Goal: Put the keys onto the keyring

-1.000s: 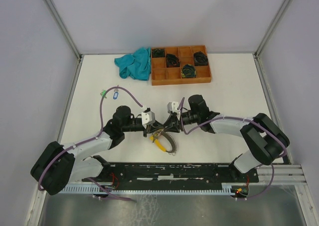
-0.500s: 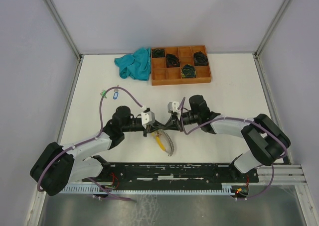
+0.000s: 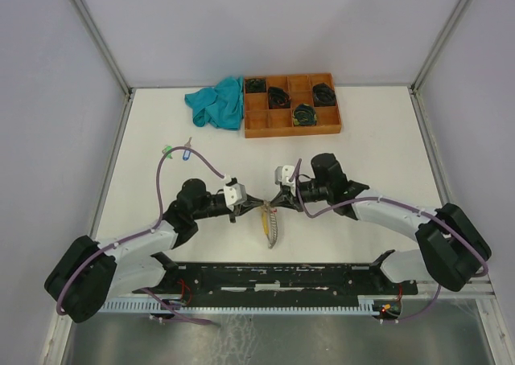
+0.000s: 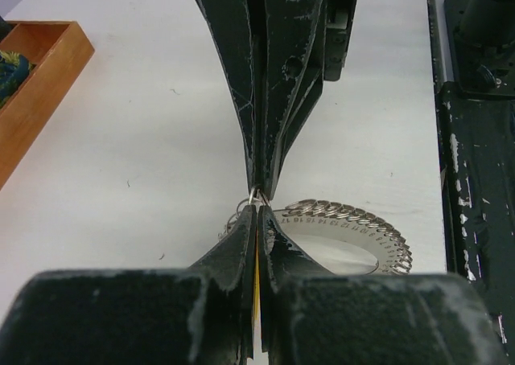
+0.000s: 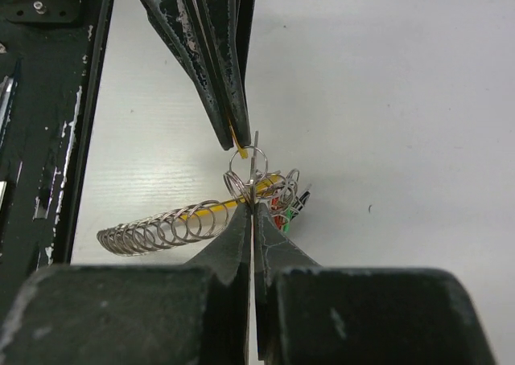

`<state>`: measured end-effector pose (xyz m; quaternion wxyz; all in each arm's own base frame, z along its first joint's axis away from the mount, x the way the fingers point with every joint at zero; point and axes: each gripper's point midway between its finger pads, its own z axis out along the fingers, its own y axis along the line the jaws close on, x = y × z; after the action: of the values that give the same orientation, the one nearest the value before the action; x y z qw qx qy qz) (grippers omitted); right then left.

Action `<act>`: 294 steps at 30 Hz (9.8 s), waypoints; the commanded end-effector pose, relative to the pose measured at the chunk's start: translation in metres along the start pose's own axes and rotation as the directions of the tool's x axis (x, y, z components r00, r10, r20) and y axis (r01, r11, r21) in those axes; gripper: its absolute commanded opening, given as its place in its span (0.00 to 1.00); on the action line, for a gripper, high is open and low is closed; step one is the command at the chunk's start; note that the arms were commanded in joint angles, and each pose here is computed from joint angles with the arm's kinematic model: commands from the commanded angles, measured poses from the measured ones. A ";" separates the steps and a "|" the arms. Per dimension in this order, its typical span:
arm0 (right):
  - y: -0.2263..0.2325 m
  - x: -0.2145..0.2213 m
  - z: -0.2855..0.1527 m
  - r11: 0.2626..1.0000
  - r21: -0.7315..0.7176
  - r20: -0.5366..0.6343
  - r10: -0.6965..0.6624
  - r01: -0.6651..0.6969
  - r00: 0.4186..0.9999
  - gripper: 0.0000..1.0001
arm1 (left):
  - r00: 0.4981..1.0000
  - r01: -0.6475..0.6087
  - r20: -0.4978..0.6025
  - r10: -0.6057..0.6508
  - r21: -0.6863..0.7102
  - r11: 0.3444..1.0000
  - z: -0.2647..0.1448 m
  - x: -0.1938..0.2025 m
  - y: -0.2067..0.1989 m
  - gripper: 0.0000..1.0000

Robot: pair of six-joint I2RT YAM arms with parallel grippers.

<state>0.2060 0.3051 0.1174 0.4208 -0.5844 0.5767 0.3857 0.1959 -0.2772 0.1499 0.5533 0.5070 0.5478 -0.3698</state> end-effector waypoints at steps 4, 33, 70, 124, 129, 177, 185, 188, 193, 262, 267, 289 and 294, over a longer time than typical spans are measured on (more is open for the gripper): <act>-0.007 -0.015 -0.006 0.994 0.026 -0.075 -0.100 0.103 0.992 0.01 | 0.996 0.032 0.085 -0.026 -0.070 0.997 -0.003 -0.013 0.006 0.07; 0.003 -0.015 0.003 0.971 -0.045 -0.204 -0.240 0.236 0.949 0.01 | 0.992 0.122 -0.008 -0.122 0.022 0.992 0.005 0.024 -0.009 0.44; 0.014 -0.015 0.004 0.975 -0.065 -0.183 -0.221 0.213 0.958 0.06 | 0.997 0.081 -0.024 -0.078 0.186 0.979 0.021 0.041 -0.022 0.03; 0.014 -0.020 0.002 0.997 0.026 -0.055 -0.070 0.072 0.996 0.04 | 0.983 -0.141 0.111 0.149 -0.077 0.987 -0.001 0.014 -0.006 0.03; 0.015 -0.023 0.007 0.998 0.010 -0.025 -0.054 0.055 0.998 0.09 | 0.979 -0.159 0.120 0.166 -0.069 0.985 0.001 0.011 -0.011 0.03; -0.028 -0.065 -0.027 0.928 0.254 -0.021 -0.275 0.272 0.961 0.01 | 0.975 0.179 0.195 -0.104 -0.423 0.888 -0.035 -0.023 0.029 0.43; -0.028 -0.064 -0.025 0.923 0.218 -0.053 -0.314 0.318 0.948 0.01 | 0.970 0.205 0.200 -0.136 -0.377 0.903 -0.006 -0.040 0.041 0.46; -0.030 -0.064 -0.026 0.920 0.223 -0.060 -0.318 0.323 0.946 0.01 | 0.955 0.262 0.226 -0.192 -0.342 0.902 0.006 -0.049 0.043 0.48; -0.029 -0.061 -0.024 0.925 0.215 -0.063 -0.307 0.314 0.950 0.01 | 0.920 0.369 0.251 -0.301 -0.294 0.882 0.023 -0.053 0.044 0.55; -0.015 -0.067 -0.028 0.949 0.195 0.032 -0.258 0.247 0.966 0.01 | 0.978 0.005 0.208 0.007 -0.058 0.998 0.026 -0.028 0.015 0.31; -0.012 -0.068 -0.027 0.951 0.185 0.040 -0.258 0.246 0.965 0.01 | 0.983 0.004 0.181 0.006 -0.058 0.998 0.028 -0.020 0.016 0.22; -0.016 -0.091 -0.037 0.951 0.279 0.241 -0.205 0.135 0.949 0.01 | 0.981 0.081 0.185 -0.066 -0.076 0.994 0.033 -0.004 0.020 0.07; -0.011 -0.077 -0.033 0.961 0.236 0.183 -0.192 0.146 0.964 0.01 | 0.982 0.068 0.180 -0.053 -0.081 0.994 0.031 -0.006 0.020 0.03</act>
<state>0.2142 0.2909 0.1606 0.5292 -0.5295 0.5759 0.3285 0.2173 -0.3040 0.1468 0.5981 0.4365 0.5318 -0.4109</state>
